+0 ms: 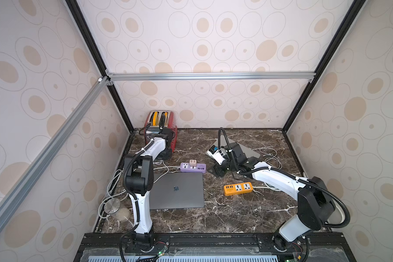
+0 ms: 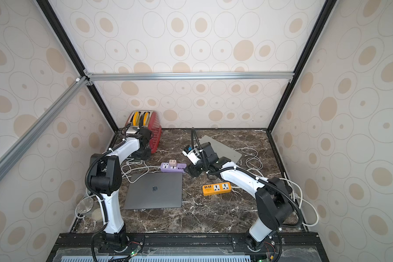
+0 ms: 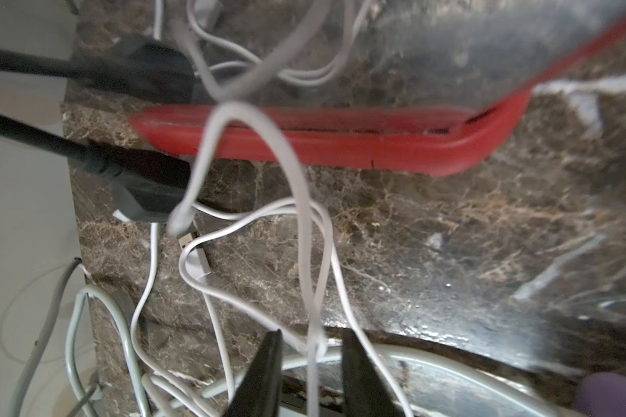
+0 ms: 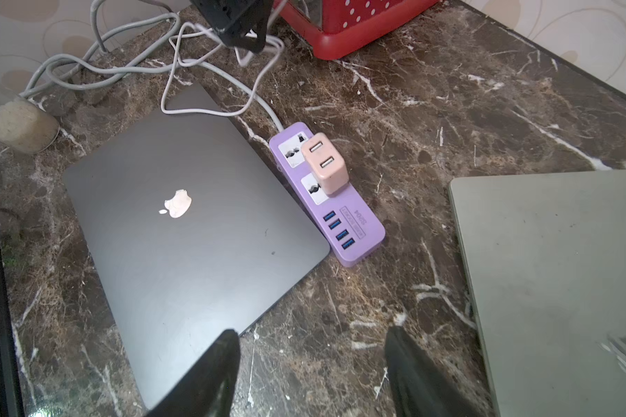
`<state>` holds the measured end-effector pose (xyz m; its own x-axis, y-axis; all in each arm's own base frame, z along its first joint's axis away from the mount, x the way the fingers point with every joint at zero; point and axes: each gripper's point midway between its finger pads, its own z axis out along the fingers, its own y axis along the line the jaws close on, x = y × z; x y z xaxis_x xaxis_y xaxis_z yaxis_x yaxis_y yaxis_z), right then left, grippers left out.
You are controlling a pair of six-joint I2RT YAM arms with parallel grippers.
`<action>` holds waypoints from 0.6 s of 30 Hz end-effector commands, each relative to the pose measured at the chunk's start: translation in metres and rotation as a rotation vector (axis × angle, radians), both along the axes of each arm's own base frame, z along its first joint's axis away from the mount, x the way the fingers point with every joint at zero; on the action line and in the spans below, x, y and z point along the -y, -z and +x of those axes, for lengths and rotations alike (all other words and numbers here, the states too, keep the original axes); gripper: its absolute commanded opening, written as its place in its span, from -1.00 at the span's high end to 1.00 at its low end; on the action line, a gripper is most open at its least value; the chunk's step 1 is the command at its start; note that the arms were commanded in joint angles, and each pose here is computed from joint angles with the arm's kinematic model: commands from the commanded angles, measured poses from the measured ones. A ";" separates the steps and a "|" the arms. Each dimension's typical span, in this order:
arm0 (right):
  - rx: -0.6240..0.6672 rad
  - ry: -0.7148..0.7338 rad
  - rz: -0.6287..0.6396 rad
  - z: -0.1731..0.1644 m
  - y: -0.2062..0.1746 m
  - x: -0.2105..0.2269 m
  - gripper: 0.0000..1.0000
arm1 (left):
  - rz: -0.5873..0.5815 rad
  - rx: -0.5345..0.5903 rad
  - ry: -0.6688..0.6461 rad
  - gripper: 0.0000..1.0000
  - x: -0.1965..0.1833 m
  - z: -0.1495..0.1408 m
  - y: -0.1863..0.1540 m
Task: Unplug the laptop charger
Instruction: Place the charging cable at the center of the board, then remove the plug from the socket.
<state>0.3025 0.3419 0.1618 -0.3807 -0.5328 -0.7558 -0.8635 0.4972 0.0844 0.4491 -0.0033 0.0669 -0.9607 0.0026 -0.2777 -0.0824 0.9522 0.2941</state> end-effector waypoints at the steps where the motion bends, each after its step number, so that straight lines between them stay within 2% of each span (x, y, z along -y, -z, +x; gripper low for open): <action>1: 0.009 -0.023 0.017 0.008 -0.005 -0.009 -0.33 | -0.078 0.112 0.000 -0.01 0.011 0.006 -0.026; 6: -0.021 -0.046 0.015 0.015 0.007 -0.021 -0.33 | -0.192 0.230 0.109 -0.12 0.058 -0.016 -0.054; 8: -0.027 -0.061 0.018 0.016 0.014 -0.025 -0.33 | -0.277 0.232 0.163 -0.16 0.089 -0.025 -0.056; 12: -0.007 -0.040 -0.027 0.023 0.033 -0.022 -0.33 | -0.443 0.205 0.165 -0.17 0.129 -0.032 -0.049; 16: -0.032 0.033 -0.064 0.041 0.055 -0.016 -0.31 | -0.466 0.209 0.198 -0.20 0.161 -0.029 -0.055; 18: -0.071 0.073 -0.039 0.052 0.060 -0.015 -0.29 | -0.416 0.209 0.195 -0.21 0.168 -0.027 -0.058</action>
